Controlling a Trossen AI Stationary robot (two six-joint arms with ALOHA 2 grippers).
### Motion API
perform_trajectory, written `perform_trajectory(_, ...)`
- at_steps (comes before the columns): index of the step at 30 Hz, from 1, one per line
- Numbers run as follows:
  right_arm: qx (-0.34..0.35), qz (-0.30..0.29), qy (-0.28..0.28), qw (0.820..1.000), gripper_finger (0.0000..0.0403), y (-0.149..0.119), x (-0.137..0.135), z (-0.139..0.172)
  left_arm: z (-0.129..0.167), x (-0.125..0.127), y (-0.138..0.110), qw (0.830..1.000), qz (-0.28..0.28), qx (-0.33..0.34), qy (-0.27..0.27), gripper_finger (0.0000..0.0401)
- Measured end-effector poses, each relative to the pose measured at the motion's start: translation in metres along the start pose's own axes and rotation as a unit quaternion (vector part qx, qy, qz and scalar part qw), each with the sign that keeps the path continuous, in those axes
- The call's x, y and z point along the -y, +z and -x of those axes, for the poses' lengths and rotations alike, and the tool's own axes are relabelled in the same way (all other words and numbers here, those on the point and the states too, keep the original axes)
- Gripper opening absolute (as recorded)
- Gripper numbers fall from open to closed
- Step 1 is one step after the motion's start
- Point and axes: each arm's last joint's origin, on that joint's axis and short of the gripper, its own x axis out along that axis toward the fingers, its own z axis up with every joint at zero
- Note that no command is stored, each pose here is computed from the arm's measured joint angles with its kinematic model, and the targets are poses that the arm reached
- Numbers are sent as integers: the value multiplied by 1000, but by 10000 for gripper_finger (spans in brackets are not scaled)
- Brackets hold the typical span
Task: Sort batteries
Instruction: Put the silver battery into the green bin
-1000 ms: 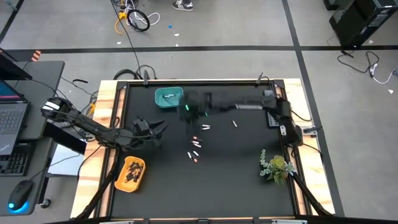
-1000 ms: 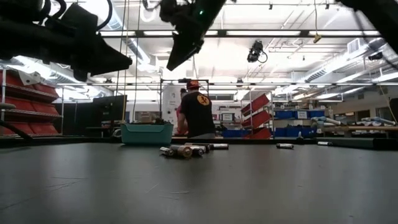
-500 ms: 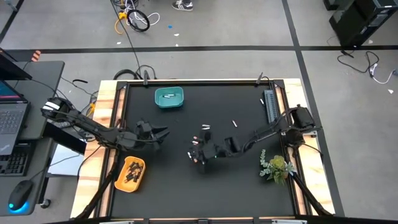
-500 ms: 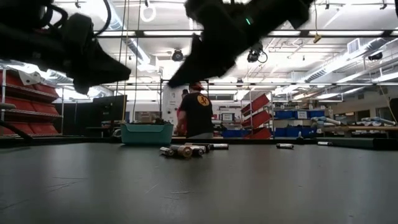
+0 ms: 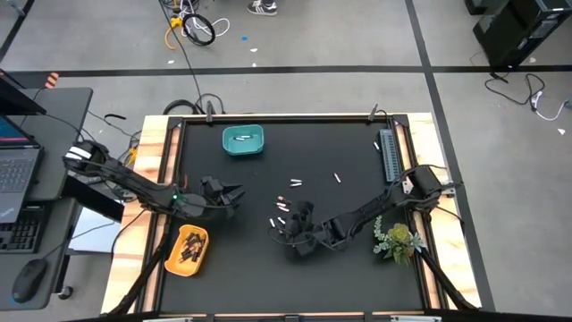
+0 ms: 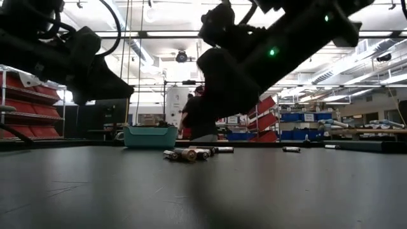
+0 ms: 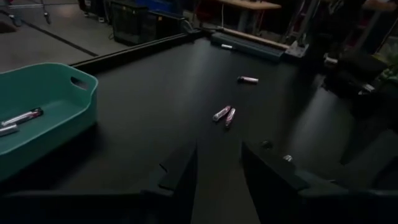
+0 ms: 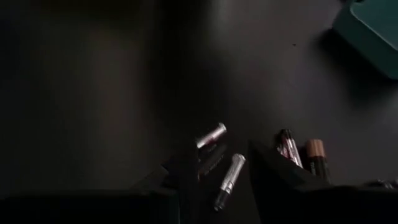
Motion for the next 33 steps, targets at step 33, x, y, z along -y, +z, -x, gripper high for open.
perform_trajectory(33,138,-52,1,989,126,-57,16,-1,-26,32,4,999,-33,-20,-3,140)
